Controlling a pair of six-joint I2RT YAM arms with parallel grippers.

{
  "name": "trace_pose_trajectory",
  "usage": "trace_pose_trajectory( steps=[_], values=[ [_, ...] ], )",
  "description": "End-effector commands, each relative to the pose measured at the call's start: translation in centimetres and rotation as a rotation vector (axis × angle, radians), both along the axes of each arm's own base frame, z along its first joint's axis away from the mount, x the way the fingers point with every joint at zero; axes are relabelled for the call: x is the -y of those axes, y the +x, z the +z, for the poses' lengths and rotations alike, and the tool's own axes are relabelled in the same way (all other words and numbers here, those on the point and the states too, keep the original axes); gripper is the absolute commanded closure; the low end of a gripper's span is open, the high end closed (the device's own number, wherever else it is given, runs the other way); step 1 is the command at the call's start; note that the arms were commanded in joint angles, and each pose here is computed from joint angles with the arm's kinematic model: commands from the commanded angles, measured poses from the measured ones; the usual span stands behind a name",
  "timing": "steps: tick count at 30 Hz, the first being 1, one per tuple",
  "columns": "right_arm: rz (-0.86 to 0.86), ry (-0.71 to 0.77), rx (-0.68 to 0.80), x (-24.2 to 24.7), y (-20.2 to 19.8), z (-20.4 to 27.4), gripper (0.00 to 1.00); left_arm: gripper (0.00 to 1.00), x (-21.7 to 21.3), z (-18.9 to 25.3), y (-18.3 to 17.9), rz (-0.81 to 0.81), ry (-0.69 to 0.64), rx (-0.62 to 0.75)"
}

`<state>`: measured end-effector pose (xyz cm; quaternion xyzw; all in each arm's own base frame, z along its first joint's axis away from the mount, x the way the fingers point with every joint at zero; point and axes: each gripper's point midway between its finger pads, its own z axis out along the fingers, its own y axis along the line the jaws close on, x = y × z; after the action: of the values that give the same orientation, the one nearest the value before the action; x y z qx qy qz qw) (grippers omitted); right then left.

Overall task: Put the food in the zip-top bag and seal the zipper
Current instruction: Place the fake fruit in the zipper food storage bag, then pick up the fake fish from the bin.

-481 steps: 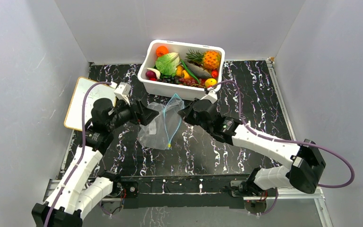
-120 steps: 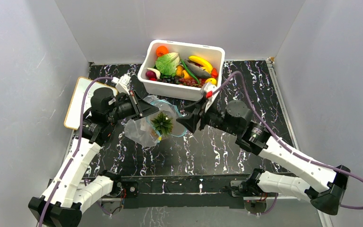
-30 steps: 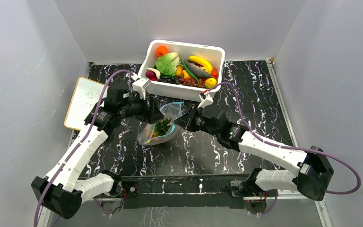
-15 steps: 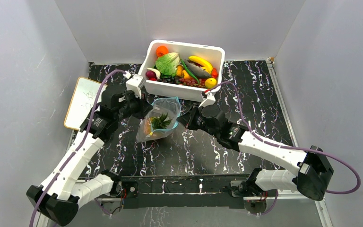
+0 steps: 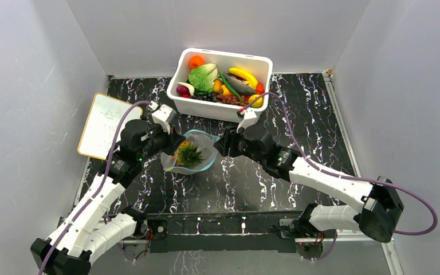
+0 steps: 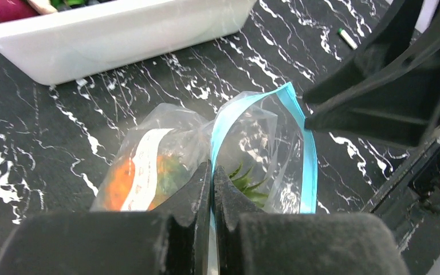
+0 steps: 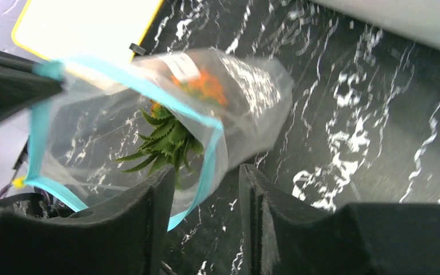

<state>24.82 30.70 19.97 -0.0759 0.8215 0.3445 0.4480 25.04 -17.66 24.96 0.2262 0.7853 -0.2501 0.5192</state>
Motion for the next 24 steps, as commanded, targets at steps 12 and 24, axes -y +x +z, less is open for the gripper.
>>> trace_pose_trajectory(
  steps=[12, 24],
  values=[
    [-0.033, -0.346, 0.338, 5.5, 12.2, 10.8, 0.38, 1.00, 0.6, -1.9, -2.5, -0.082, -0.067, 0.036],
    [-0.010, -0.649, 0.216, 8.8, 23.0, 5.0, 0.41, 1.00, 1.0, -2.1, -3.2, -0.129, -0.076, 0.042]
  ],
)
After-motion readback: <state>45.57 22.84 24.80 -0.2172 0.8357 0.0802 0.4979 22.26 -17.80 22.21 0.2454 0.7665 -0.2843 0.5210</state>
